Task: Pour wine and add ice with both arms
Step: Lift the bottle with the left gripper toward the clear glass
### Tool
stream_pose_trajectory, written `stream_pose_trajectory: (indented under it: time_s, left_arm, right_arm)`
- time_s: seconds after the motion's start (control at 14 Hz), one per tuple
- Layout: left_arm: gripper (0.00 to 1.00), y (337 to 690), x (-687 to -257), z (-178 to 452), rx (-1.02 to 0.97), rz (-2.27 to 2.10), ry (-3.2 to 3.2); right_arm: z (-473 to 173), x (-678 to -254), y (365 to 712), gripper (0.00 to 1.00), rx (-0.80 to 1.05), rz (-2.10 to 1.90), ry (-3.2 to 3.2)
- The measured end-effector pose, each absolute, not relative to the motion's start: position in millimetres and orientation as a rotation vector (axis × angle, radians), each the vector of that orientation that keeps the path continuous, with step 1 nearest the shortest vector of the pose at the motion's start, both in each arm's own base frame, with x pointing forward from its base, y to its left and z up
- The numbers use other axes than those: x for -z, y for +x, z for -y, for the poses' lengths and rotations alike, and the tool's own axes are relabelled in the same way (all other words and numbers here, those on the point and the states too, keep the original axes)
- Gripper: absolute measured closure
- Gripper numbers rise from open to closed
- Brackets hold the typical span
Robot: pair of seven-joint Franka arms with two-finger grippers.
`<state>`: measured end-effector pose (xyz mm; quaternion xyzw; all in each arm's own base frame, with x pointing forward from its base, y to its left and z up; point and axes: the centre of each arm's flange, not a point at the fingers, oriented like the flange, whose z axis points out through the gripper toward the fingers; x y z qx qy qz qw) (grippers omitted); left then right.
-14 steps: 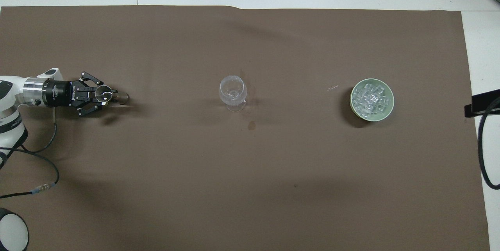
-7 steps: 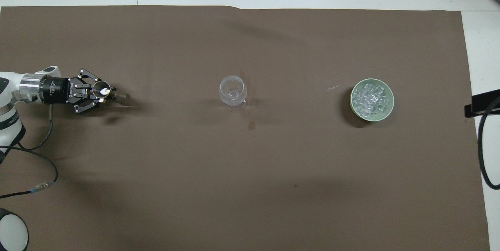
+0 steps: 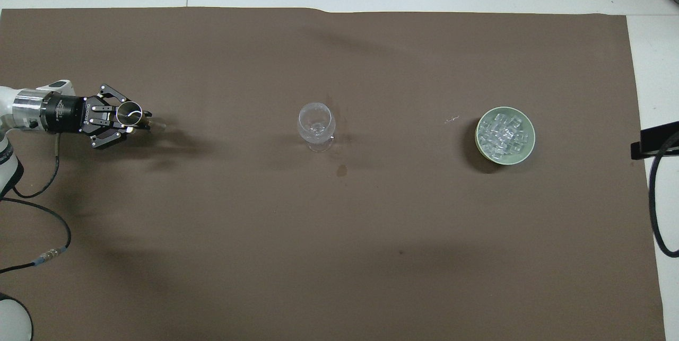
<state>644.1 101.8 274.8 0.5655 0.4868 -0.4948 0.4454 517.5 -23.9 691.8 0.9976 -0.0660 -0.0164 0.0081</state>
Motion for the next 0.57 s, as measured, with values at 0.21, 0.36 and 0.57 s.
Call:
stream_pose_trajectory:
  time_s: [0.21, 0.36, 0.57]
  left_arm:
    - [0.76, 646.0, -296.0, -100.2, 1.211, -1.199, 1.416]
    - [0.76, 647.3, -310.2, -95.8, 1.214, -1.205, 1.423]
    - [0.76, 649.3, -328.4, -84.6, 1.232, -1.22, 1.431]
  right_arm:
    - [23.9, -691.8, 517.5, 0.0, 0.051, 0.206, 3.118]
    - [23.9, -691.8, 517.5, 0.0, 0.051, 0.206, 3.118]
    - [23.9, -691.8, 517.5, 0.0, 0.051, 0.206, 3.118]
